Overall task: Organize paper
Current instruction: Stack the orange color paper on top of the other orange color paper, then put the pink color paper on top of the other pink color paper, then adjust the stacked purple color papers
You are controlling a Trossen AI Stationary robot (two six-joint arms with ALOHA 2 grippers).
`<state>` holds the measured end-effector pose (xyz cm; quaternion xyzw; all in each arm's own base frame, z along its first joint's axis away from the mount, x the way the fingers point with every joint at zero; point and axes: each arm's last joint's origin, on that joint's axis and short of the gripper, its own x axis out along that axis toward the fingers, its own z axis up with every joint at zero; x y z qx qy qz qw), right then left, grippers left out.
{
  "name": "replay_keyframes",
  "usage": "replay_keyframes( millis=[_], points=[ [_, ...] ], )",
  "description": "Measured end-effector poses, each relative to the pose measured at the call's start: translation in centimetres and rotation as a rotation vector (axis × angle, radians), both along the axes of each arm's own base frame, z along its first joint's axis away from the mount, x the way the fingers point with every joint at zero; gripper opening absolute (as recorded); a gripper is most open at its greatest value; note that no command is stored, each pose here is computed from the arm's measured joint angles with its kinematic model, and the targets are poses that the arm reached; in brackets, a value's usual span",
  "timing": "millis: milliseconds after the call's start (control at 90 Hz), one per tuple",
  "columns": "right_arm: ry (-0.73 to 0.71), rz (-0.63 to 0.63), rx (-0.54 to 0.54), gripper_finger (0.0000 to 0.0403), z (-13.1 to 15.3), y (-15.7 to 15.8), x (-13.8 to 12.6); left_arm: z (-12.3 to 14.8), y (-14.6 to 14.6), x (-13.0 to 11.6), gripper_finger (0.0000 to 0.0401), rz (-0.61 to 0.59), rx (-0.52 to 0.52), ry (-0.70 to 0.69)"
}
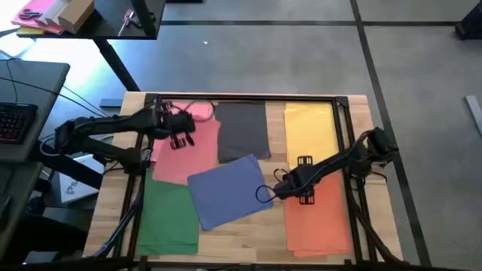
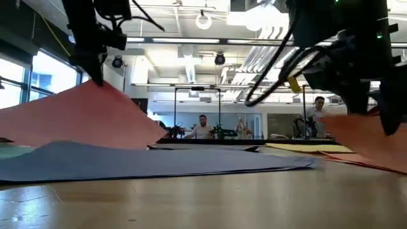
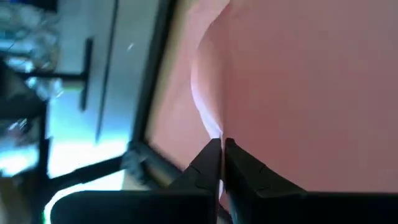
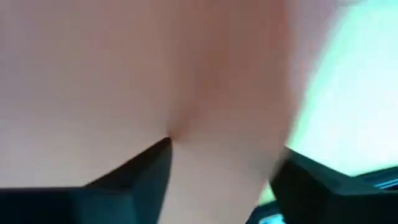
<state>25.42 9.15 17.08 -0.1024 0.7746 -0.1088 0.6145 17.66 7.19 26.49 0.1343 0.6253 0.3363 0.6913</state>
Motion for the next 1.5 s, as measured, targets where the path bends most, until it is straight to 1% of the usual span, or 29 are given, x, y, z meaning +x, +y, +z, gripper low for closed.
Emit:
replay_keyframes(
  millis=[89,167,311,422,522,589,711,811,911,1044,1144,1211,1289,1367,1500],
  points=[
    [-0.048,0.001,-0.027,0.0306,0.3,0.3,0.4,0.1,1.9,-0.4,0.0000,0.033,0.025,0.018],
    [-0.073,-0.006,-0.025,0.0334,0.5,0.6,0.6,0.2,3.4,-0.8,0.0000,0.048,0.039,0.032],
    [-0.093,-0.035,-0.027,0.0363,0.5,0.8,0.6,0.3,5.9,-1.3,0.0000,0.062,0.064,0.041],
    [-0.115,-0.058,-0.025,0.0369,0.4,1.1,0.6,-0.2,7.5,-1.3,0.0000,0.057,0.050,0.063],
    [-0.138,-0.084,-0.016,0.0369,0.3,2.0,0.3,-1.4,8.6,-1.2,0.0000,0.066,-0.019,0.070],
    [-0.142,-0.091,0.013,0.0369,0.3,3.0,-0.1,-2.2,9.3,-0.9,0.0000,0.091,-0.035,0.090],
    [-0.132,-0.108,0.066,0.0369,0.2,5.2,-1.1,-3.9,10.7,-0.8,0.0000,0.174,-0.018,0.191],
    [-0.122,-0.132,0.149,0.0369,0.1,6.8,-1.8,-5.3,11.6,-0.8,0.0000,0.191,-0.092,0.208],
    [-0.155,-0.162,0.209,0.0369,0.0,8.0,-1.9,-6.5,12.1,-0.7,0.0005,0.207,-0.147,0.219],
    [-0.213,-0.180,0.272,0.0369,-0.6,8.9,-1.9,-7.2,12.2,-0.5,0.0037,0.194,-0.172,0.250],
    [-0.209,-0.216,0.248,0.0369,-2.3,8.4,-2.7,-7.2,12.2,-0.5,0.0078,0.187,-0.172,0.259],
    [-0.203,-0.250,0.235,0.0369,-3.0,8.1,-3.2,-6.8,12.1,-0.7,0.0109,0.191,-0.151,0.271],
    [-0.166,-0.281,0.226,0.0369,-3.2,7.8,-3.6,-5.9,11.7,-0.9,0.0145,0.199,-0.114,0.279],
    [-0.114,-0.270,0.201,0.0369,-3.2,7.8,-4.3,-4.5,11.3,-0.9,0.0176,0.198,-0.077,0.260],
    [-0.061,-0.265,0.219,0.0369,-3.0,8.0,-4.8,-1.8,10.6,-1.4,0.0208,0.192,-0.032,0.204]
  ],
)
